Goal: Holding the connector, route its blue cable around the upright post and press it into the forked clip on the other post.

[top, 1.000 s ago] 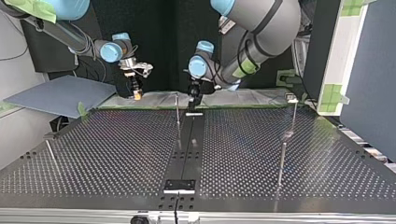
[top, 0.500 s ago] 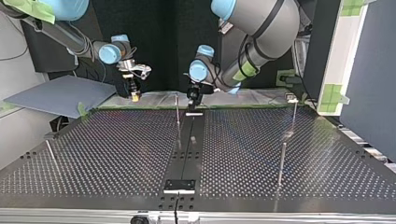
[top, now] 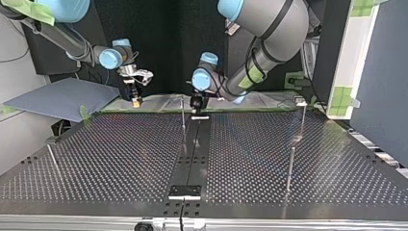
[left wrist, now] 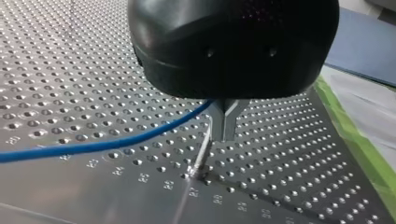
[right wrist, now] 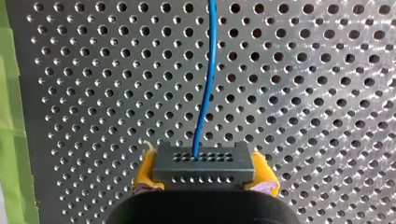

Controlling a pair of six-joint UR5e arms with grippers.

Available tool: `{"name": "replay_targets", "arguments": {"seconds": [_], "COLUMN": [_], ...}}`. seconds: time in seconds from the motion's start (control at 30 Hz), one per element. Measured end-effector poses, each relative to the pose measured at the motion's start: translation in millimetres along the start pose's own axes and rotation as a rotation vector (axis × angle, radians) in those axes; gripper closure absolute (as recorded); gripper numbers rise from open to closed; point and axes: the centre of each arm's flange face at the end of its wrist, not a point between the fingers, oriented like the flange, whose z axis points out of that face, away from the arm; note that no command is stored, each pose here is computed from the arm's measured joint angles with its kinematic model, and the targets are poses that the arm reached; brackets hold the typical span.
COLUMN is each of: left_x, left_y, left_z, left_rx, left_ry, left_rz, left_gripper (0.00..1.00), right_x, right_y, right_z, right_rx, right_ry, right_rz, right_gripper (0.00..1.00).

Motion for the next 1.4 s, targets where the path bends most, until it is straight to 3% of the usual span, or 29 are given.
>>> {"name": "replay_targets", "arguments": {"seconds": [0.33,0.37,0.4,0.47,0.5,0.57,0.6,0.63,0.67,0.7,0.73,0.8,0.83,1.4], "left_x": [-4.3,-4.0,-3.7,-3.0,-2.4,-1.0,-0.4,0.7,1.4,1.9,2.5,3.6,4.2,1.7], "left_y": [-1.3,-1.5,-1.8,-2.4,-2.7,-4.0,-4.4,-4.7,-4.5,-4.2,-3.7,-2.9,-2.6,-18.3], "left_z": [2.6,2.3,2.0,1.1,0.4,-1.3,-2.3,-3.7,-4.6,-5.5,-6.8,-8.5,-9.6,-23.9], "left_rx": [-0.003,-0.003,-0.002,-0.002,-0.002,-0.003,-0.004,-0.008,-0.013,-0.018,-0.025,-0.033,-0.036,0.015], "left_ry": [0.0,0.002,0.004,0.01,0.014,0.025,0.031,0.04,0.046,0.052,0.06,0.073,0.082,0.15], "left_rz": [0.0,0.0,0.001,0.006,0.01,0.023,0.029,0.038,0.043,0.049,0.057,0.071,0.081,0.155], "left_gripper": [0.98,0.91,0.91,0.56,0.56,0.35,0.35,0.21,0.14,0.14,0.07,0.07,0.0,0.0], "right_x": [1.3,1.3,1.4,1.4,1.4,1.4,1.3,1.2,1.1,0.9,0.7,0.5,0.5,-1.7], "right_y": [4.1,4.1,4.1,4.2,4.2,4.2,4.2,4.1,4.1,4.0,4.0,3.9,3.8,2.5], "right_z": [2.2,2.2,2.2,2.3,2.3,2.3,2.3,2.2,2.2,2.2,2.1,2.1,2.1,1.2], "right_rx": [-0.005,-0.006,-0.006,-0.006,-0.005,-0.005,-0.005,-0.004,-0.004,-0.004,-0.004,-0.003,-0.003,0.001], "right_ry": [0.0,0.0,0.0,0.0,0.0,0.0,0.0,0.0,0.0,-0.001,-0.001,-0.002,-0.002,-0.009], "right_rz": [0.003,0.003,0.003,0.003,0.003,0.003,0.003,0.003,0.003,0.004,0.004,0.004,0.004,0.003], "right_gripper": [1.0,1.0,1.0,1.0,1.0,1.0,1.0,1.0,1.0,1.0,1.0,1.0,1.0,1.0]}}
